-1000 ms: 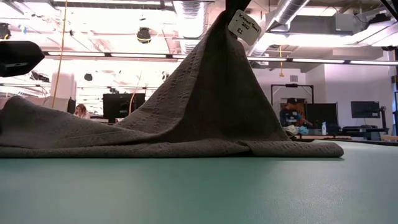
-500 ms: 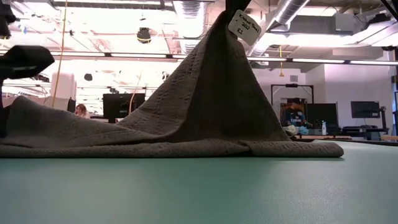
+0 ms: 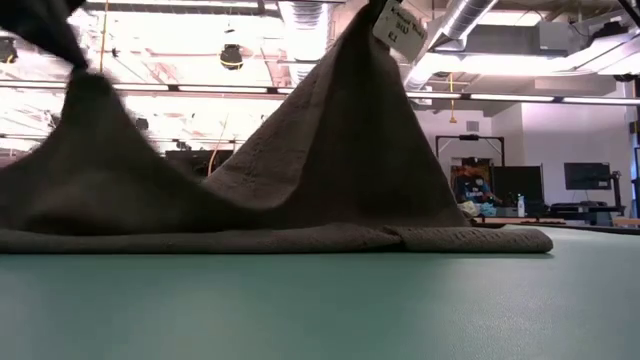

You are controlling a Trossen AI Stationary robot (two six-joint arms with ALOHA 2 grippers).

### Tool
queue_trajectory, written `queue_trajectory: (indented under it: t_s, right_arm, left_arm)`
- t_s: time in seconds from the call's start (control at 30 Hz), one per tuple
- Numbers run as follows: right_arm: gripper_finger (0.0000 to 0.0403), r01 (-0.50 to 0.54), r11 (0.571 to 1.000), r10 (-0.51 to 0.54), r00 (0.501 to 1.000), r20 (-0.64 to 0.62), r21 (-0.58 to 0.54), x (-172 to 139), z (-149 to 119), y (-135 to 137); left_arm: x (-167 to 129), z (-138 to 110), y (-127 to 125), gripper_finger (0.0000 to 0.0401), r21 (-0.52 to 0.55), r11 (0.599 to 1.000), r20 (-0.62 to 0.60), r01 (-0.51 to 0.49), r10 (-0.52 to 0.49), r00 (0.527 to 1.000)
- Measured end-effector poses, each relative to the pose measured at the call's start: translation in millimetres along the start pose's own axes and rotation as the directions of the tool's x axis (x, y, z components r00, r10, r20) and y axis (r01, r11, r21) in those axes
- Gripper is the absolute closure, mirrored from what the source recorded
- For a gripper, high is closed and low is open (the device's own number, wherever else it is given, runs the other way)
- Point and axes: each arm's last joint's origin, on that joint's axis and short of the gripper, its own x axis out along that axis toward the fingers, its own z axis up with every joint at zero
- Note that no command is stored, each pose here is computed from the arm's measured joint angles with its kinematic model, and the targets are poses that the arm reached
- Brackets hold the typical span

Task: Roll towel
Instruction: Fold the gray towel

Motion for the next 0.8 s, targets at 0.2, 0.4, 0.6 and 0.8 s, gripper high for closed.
queue_trajectory:
  t_s: [0.2,0.4,0.6,0.8]
  right_arm:
    - [0.0385,-0.04,0.997,0.039,0.999,0.01,0.066,-15.2,-9.7,0.5]
    - [0.0386,-0.081,0.985,0.079,0.997,0.018,0.153,-31.1,-21.1,0.4]
    - [0.0386,-0.142,0.955,0.158,0.987,-0.041,0.261,-52.3,-55.1,11.0]
    - [0.0387,-0.172,0.888,0.222,0.972,-0.071,0.427,-79.3,-112.1,24.4]
  left_arm:
    - [-24.1,10.7,42.3,0.0401,-0.115,0.983,0.056,-0.141,0.148,0.987]
    - [-32.6,3.9,78.5,0.0401,-0.178,0.961,0.02,-0.213,0.22,0.975]
    - [-40.5,-2.2,97.1,0.0401,-0.245,0.944,0.009,-0.222,0.232,0.973]
    - [-43.6,-2.5,99.9,0.0401,-0.247,0.947,0.024,-0.204,0.217,0.976]
